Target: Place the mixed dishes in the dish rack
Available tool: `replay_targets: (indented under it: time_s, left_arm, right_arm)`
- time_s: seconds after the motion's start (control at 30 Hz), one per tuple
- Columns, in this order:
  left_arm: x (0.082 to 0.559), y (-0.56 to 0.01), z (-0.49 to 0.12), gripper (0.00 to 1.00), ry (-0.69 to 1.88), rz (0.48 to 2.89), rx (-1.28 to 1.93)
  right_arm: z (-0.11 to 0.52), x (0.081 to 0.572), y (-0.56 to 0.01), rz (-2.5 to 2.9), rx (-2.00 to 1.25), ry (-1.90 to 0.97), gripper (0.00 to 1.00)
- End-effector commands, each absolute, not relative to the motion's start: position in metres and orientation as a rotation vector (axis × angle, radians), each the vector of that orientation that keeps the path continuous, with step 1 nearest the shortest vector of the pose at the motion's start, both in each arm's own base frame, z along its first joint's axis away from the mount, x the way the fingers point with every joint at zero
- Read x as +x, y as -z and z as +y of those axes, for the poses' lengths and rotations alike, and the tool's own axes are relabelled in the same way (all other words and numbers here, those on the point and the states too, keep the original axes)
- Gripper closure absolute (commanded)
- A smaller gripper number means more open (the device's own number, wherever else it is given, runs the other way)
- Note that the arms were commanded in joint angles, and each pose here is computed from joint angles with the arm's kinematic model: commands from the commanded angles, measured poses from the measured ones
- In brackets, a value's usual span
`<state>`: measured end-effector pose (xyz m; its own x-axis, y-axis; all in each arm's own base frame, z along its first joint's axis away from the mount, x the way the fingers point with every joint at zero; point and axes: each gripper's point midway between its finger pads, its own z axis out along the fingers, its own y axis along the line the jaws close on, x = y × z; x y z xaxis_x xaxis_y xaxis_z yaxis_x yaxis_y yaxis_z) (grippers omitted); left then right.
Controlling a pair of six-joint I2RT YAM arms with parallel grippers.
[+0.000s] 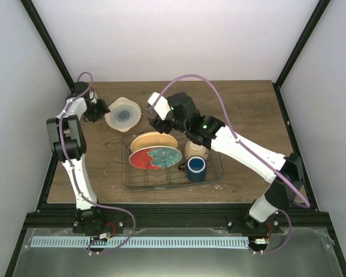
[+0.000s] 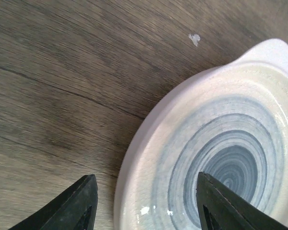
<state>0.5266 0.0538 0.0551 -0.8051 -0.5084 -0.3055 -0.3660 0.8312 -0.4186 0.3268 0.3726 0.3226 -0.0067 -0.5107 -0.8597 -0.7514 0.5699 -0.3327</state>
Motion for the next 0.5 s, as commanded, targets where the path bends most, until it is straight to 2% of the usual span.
replay_targets:
  time_s: [0.0,0.27,0.47]
  left_arm:
    - [0.524,-0.043,0.051,0.42,0.360,2.683,-0.623]
    - [0.512,-0.029,0.059,0.44,0.183,2.752,-0.606]
    - [0.497,-0.018,0.066,0.53,0.087,2.801,-0.600]
  right_arm:
    - [0.367,0.334,-0.334,1.697,-1.003,-0.246,0.24]
    - [0.364,0.339,-0.328,1.739,-0.978,-0.249,0.26]
    - [0.361,0.340,-0.321,1.761,-0.984,-0.240,0.34]
